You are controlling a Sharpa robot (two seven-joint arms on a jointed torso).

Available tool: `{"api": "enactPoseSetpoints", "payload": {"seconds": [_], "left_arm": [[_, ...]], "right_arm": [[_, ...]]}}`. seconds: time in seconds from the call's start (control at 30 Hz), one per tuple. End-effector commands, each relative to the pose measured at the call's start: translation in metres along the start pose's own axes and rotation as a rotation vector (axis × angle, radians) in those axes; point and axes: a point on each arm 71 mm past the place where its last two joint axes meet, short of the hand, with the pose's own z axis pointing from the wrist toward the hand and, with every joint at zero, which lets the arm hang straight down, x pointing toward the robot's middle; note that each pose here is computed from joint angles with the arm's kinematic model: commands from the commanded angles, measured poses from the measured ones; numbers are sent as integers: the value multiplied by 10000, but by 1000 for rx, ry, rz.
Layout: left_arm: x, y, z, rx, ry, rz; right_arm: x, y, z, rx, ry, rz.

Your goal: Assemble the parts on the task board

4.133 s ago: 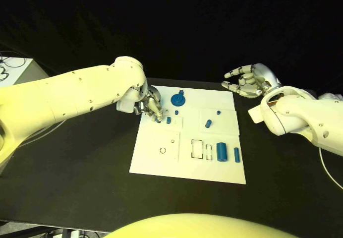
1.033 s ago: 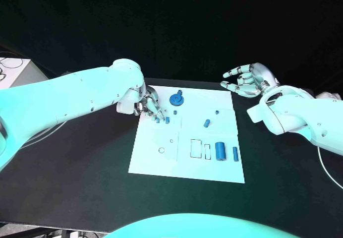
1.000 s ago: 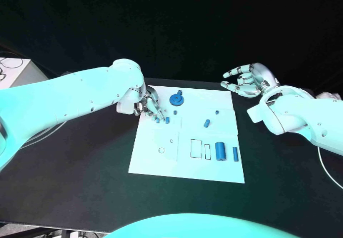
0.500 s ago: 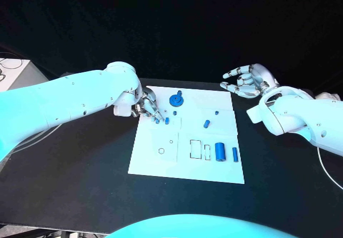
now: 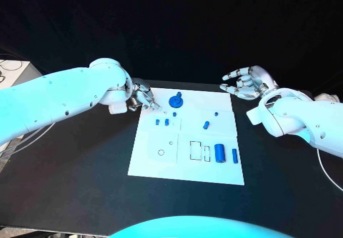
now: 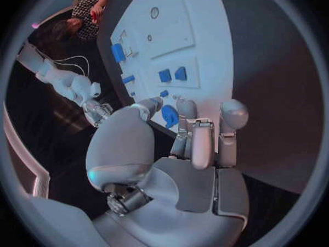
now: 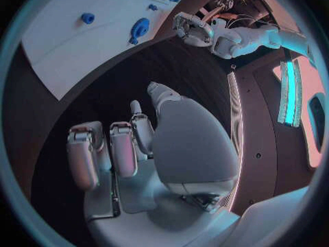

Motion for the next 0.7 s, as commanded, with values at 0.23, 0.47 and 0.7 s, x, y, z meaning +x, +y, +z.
{"api": "enactPoseSetpoints", "payload": {"seconds": [0.23,0.47,0.7], "left_arm": [[13,-267,-115,385,-276,-108],[327,-290,-37,564,-460,53],[540,-342,90,597,-457,217]], "right_arm": [[-13,-12,-7,-7,2,-3],[-30,-30,-12,-5,-1,-4],[-9,-35,-17,-8,4,-6]]}}
